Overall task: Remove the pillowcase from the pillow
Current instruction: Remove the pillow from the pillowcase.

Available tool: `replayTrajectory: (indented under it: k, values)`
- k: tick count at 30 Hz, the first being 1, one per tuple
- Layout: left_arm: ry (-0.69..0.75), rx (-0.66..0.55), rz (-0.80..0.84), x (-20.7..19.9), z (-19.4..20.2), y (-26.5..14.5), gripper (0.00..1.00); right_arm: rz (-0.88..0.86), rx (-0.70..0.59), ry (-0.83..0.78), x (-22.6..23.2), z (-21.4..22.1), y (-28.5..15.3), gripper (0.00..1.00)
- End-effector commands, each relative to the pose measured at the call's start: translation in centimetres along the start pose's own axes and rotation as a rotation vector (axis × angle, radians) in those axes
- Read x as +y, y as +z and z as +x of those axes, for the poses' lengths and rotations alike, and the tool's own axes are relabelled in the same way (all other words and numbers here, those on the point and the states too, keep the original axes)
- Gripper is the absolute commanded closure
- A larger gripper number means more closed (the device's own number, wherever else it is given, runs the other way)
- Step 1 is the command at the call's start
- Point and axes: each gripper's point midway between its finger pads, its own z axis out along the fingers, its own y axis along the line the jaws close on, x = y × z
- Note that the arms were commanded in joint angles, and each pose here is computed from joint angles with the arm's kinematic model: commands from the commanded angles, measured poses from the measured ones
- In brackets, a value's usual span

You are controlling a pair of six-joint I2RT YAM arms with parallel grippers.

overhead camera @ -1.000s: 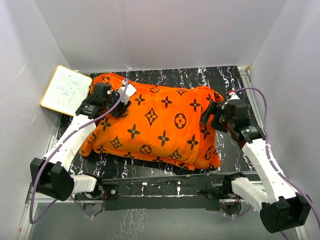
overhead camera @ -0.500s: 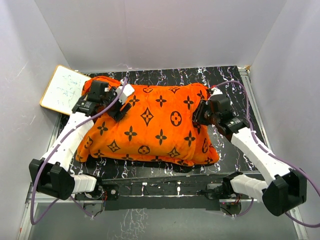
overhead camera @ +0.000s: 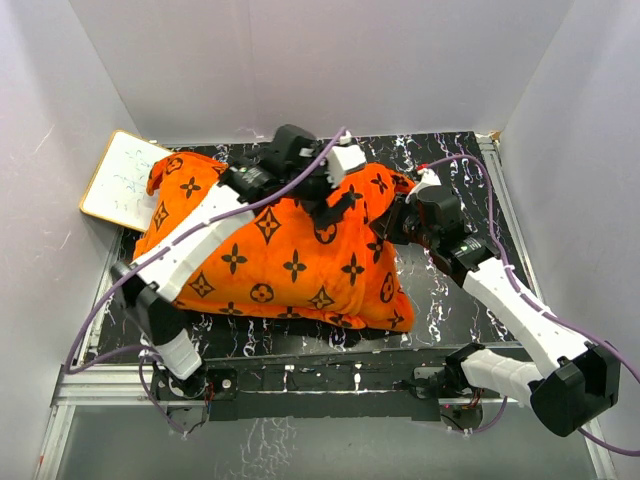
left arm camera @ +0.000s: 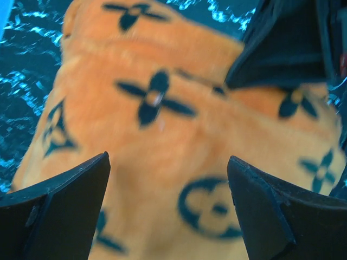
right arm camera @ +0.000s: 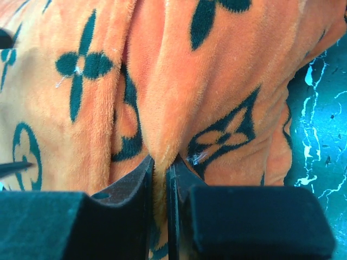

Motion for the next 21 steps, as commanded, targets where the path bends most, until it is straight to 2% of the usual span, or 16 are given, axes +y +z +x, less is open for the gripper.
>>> replayTrajectory:
  k: [1, 4, 12, 18, 21]
  values:
    - [-0.171, -0.006, 0.035, -1.8, -2.9, 1.7, 0.10, -0.231, -0.181, -0.017, 6.2, -5.3, -2.8, 0.92]
    - [-0.204, -0.026, 0.041, -2.4, -4.1, 2.8, 0.05, -0.242, -0.187, -0.019, 6.7, -5.7, -3.2, 0.92]
    - [-0.105, 0.018, 0.000, -3.7, -3.7, 5.9, 0.03, -0.210, -0.142, 0.003, 5.5, -3.7, -2.2, 0.92]
    - [0.025, 0.081, -0.082, -3.3, -1.9, 7.1, 0.04, -0.128, -0.123, 0.023, 3.0, -1.8, -1.1, 0.92]
    - [0.068, 0.143, -0.181, -1.6, 0.1, 6.9, 0.09, -0.073, -0.128, 0.037, 1.6, -1.3, -0.6, 0.92]
